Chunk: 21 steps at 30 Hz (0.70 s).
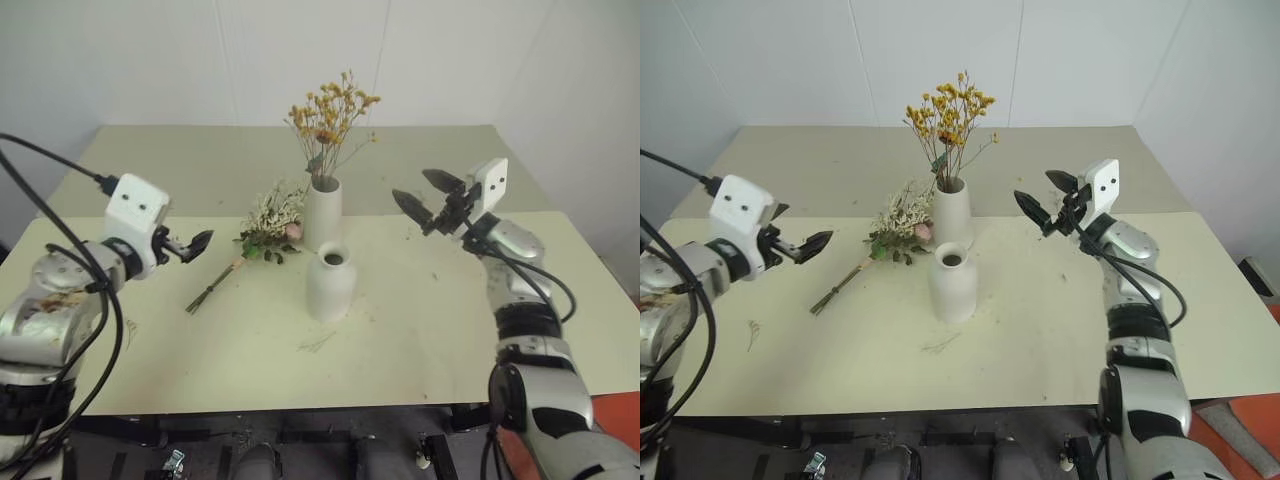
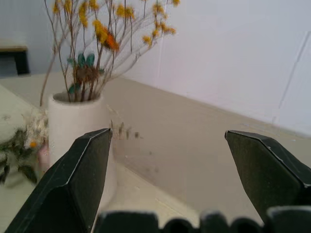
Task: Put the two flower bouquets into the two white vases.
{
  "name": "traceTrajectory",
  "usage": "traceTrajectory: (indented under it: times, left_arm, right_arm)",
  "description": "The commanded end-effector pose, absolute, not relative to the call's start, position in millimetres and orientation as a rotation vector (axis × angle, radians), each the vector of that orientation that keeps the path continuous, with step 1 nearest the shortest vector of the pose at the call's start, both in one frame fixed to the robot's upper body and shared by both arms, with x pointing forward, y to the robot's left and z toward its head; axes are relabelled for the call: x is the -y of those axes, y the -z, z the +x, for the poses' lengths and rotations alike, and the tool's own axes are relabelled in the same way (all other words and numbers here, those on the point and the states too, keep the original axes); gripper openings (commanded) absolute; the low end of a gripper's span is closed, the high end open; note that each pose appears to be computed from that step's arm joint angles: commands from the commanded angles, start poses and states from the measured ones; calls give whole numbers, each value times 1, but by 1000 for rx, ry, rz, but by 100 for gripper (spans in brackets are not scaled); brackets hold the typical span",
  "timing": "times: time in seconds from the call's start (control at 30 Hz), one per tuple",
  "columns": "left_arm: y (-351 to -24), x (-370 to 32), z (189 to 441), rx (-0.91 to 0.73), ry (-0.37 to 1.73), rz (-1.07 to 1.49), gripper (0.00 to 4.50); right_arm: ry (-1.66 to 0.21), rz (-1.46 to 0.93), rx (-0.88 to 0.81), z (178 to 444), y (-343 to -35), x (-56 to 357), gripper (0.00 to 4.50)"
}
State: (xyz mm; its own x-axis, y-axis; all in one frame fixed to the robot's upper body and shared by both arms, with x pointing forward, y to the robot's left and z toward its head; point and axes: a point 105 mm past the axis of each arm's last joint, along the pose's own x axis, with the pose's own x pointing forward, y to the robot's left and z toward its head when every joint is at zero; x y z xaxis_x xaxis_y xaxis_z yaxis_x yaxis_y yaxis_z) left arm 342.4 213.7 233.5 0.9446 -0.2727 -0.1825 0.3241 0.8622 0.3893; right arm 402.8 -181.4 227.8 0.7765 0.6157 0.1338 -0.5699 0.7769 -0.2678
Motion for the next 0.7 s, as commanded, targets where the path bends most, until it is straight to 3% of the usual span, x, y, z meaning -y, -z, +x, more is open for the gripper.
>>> traceTrajectory:
  times: [0.03, 0.3, 0.67, 0.7]
  left_arm:
    - [-222, -204, 347, -263, 339, 472, 450]
    - [-196, -188, 364, -495, 394, 557, 450]
    - [-162, -174, 400, -622, 489, 536, 450]
    - [-160, -174, 402, -629, 492, 537, 431]
  right_arm:
    - [-704, -263, 193, 374, -258, 179, 445]
    - [-794, -362, 48, 318, -279, 179, 445]
    - [-884, -443, -49, 284, -286, 169, 445]
    - [-882, -447, -50, 283, -286, 169, 449]
